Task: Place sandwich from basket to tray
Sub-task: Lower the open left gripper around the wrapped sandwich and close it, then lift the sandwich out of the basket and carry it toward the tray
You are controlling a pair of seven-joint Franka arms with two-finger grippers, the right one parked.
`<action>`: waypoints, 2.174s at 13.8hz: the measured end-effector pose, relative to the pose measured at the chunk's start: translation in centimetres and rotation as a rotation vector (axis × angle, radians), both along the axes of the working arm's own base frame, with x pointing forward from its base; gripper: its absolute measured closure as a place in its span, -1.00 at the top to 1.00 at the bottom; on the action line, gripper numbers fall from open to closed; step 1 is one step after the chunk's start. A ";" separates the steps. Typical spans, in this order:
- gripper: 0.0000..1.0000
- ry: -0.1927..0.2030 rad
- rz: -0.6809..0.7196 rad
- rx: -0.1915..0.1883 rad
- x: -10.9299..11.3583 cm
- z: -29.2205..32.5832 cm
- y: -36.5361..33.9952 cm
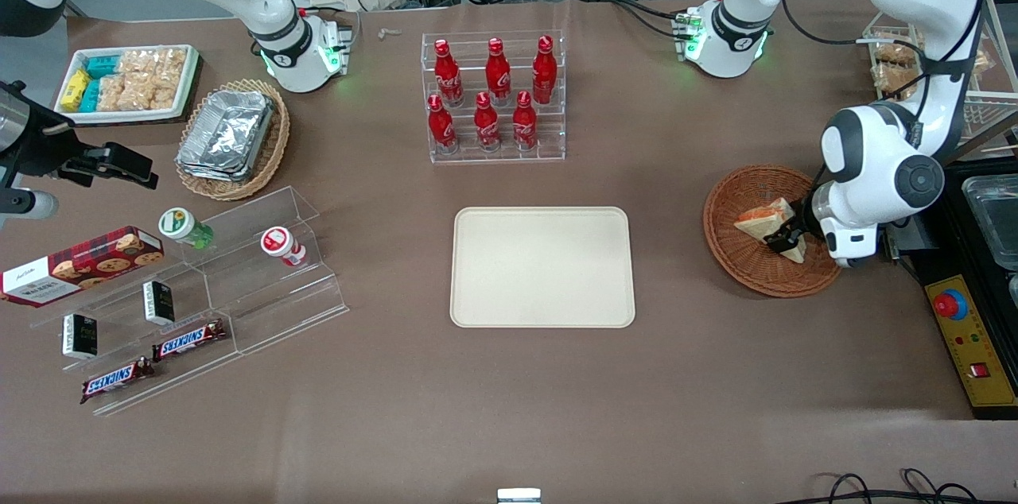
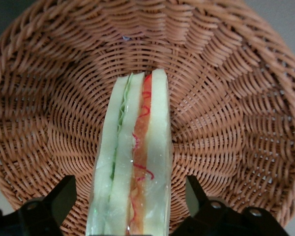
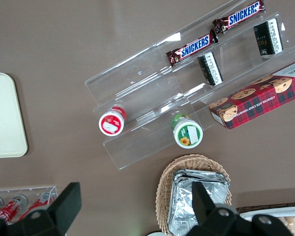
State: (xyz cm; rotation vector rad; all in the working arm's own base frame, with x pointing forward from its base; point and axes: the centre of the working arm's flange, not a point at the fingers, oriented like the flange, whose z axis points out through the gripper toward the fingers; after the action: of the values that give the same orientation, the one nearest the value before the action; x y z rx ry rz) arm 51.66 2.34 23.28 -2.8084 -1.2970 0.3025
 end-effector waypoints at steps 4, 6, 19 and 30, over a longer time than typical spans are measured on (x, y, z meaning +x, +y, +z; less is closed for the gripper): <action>0.30 0.007 -0.002 0.000 -0.1 -0.5 -0.1; -0.11 0.005 -0.004 0.000 0.0 -0.4 -0.2; -0.60 -0.004 -0.256 -0.080 0.1 18.0 -2.7; -0.60 -0.065 -0.905 -0.089 -1.4 22.8 -19.0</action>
State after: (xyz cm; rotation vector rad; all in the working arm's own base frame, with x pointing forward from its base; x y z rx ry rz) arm 50.21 -16.69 46.03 -3.1221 0.0750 0.2180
